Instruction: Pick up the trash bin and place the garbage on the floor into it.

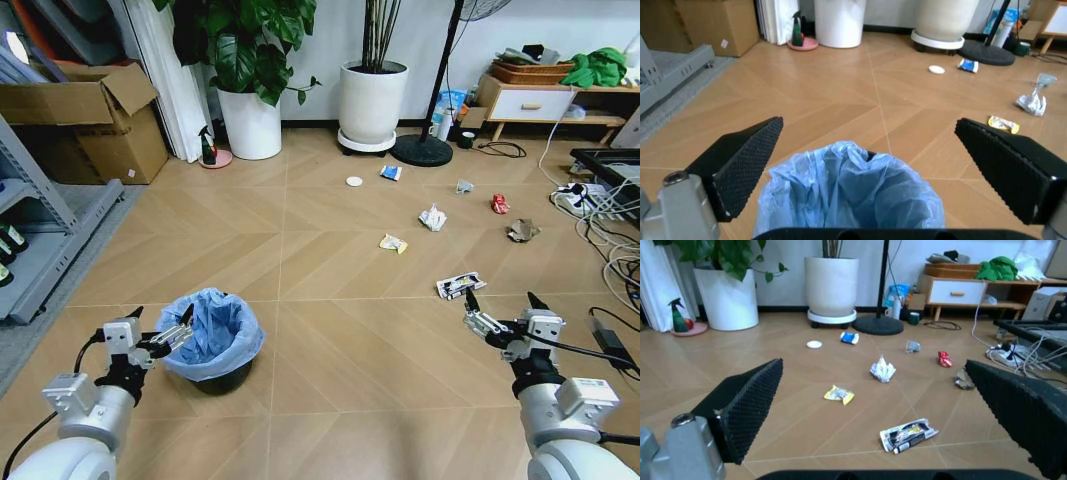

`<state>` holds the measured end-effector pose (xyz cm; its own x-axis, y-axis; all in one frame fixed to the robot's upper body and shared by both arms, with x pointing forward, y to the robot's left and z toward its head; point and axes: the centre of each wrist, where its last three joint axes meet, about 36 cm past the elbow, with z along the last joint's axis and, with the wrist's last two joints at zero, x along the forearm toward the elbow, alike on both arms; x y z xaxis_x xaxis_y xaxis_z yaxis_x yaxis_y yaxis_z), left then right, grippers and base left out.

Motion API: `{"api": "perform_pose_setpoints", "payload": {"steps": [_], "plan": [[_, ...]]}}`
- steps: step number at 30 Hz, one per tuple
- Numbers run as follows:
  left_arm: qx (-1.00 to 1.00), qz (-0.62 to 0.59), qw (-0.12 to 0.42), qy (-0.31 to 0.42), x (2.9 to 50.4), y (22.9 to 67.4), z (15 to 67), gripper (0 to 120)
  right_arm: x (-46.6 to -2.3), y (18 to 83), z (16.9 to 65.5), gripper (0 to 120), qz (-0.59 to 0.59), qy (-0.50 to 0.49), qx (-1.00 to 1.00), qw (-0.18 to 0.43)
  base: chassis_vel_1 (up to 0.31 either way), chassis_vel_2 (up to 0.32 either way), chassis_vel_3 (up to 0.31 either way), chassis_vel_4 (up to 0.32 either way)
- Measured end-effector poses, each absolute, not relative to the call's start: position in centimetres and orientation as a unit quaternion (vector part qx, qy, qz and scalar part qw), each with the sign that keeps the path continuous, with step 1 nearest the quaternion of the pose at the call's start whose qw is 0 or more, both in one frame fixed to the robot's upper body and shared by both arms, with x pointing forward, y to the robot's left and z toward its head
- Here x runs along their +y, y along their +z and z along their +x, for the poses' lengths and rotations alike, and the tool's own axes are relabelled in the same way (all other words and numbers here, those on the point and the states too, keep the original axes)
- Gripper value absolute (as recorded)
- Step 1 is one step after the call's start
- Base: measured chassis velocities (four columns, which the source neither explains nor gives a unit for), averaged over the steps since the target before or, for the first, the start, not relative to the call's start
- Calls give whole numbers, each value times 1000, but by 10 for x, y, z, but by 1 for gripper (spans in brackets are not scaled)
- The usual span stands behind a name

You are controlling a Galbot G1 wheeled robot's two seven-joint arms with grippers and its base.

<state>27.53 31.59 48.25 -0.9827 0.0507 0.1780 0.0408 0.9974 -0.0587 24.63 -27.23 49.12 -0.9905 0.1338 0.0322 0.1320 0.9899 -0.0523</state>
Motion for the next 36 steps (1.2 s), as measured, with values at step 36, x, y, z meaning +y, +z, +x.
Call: {"api": "perform_pose_setpoints", "payload": {"steps": [36], "plan": [[-964, -10, 262, 48, 359, 497, 353, 100, -274, 486, 247, 100, -67, 27, -997, 19, 0, 0, 0, 0]]}}
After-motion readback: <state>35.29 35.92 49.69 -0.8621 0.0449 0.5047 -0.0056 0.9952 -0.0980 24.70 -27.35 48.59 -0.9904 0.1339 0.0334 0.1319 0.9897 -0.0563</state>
